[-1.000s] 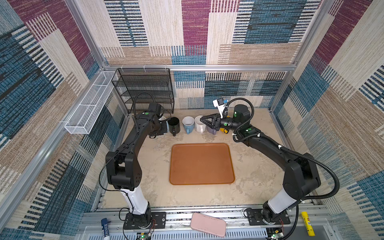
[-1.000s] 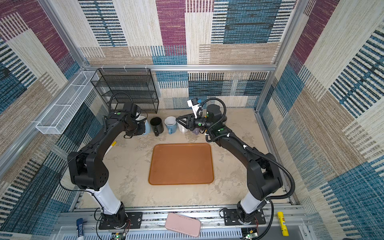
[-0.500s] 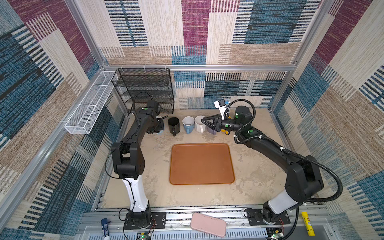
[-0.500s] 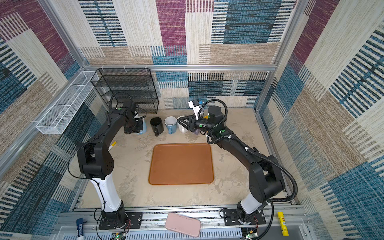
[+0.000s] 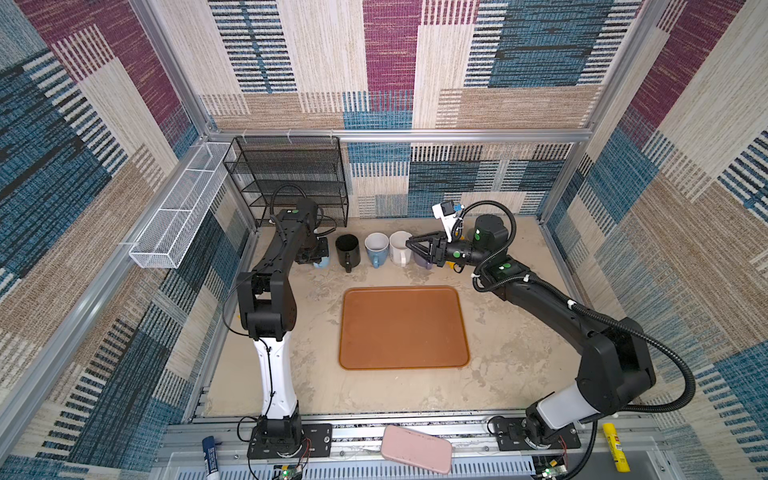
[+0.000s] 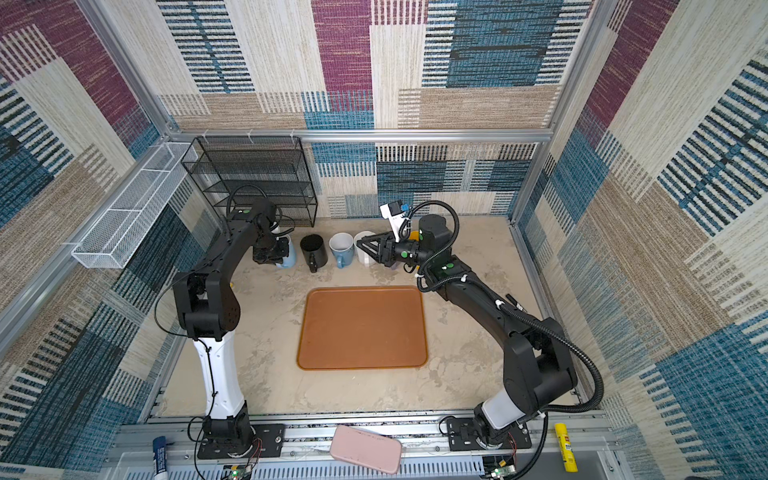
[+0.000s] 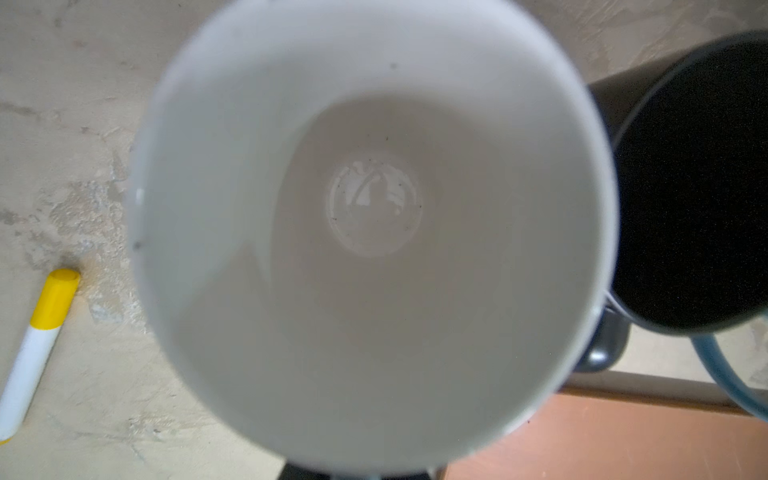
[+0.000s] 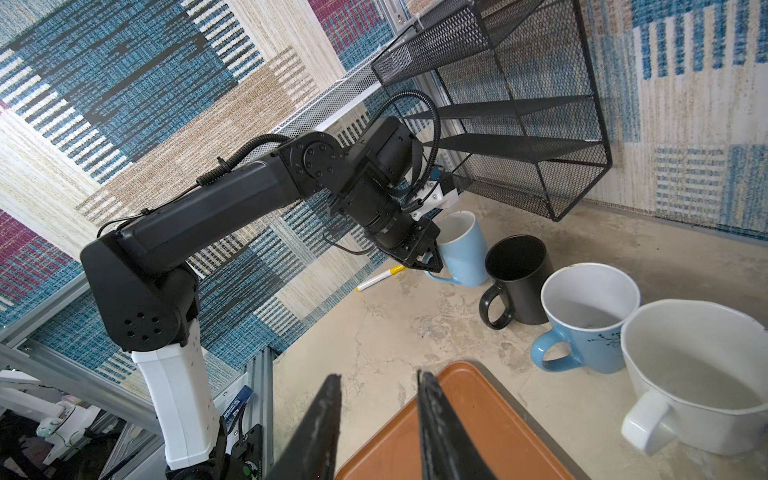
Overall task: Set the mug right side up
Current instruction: 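Turn the light-blue mug upright with the left gripper and lower it beside the black mug, then open the left gripper off the light-blue mug and raise it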
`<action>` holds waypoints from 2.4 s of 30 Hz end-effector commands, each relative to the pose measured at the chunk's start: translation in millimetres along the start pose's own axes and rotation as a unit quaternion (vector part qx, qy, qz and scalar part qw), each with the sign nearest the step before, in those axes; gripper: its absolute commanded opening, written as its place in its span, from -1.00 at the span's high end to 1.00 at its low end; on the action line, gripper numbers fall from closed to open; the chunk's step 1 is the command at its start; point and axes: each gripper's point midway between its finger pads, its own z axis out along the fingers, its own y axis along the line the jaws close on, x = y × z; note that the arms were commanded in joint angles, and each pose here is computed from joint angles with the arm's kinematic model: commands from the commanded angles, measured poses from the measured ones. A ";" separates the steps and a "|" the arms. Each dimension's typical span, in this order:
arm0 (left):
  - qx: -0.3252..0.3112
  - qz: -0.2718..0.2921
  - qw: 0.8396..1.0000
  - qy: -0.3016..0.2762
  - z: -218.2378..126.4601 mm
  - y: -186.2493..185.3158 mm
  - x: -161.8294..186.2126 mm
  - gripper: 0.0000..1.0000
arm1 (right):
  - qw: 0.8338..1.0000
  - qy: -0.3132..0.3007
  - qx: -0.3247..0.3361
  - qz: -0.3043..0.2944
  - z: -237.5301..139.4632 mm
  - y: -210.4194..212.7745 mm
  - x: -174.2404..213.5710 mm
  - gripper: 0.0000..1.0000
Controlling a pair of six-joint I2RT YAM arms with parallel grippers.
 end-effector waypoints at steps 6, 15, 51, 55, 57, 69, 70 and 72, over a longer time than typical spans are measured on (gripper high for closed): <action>0.001 0.009 1.000 -0.006 5.5 2.6 -10.0 1.00 | 1.000 -0.007 0.003 -0.005 -0.9 1.2 -4.0 0.31; 0.006 0.011 1.000 -0.006 13.5 1.5 -17.0 1.00 | 1.000 -0.008 0.008 -0.006 -2.6 1.0 -3.8 0.31; 0.001 0.018 1.000 0.021 21.3 3.2 -12.0 0.78 | 1.000 -0.012 0.014 -0.011 -6.4 2.6 -4.5 0.32; 0.003 0.019 1.000 0.020 21.0 2.2 -13.1 0.72 | 1.000 -0.012 0.015 -0.011 -6.4 1.9 -4.1 0.32; 0.004 0.019 1.000 0.022 22.3 2.0 -12.6 0.71 | 1.000 -0.011 0.015 -0.011 -6.5 2.1 -3.9 0.32; -0.001 0.021 0.999 0.025 21.1 3.8 -11.3 0.68 | 1.000 -0.012 0.017 -0.012 -6.5 1.2 -3.8 0.32; -0.002 0.020 0.999 0.026 20.9 4.3 -10.8 0.67 | 1.000 -0.012 0.018 -0.012 -6.6 1.1 -3.7 0.32; -0.001 0.020 0.999 0.025 20.0 3.9 -11.0 0.62 | 1.000 -0.011 0.018 -0.012 -6.8 0.9 -3.5 0.32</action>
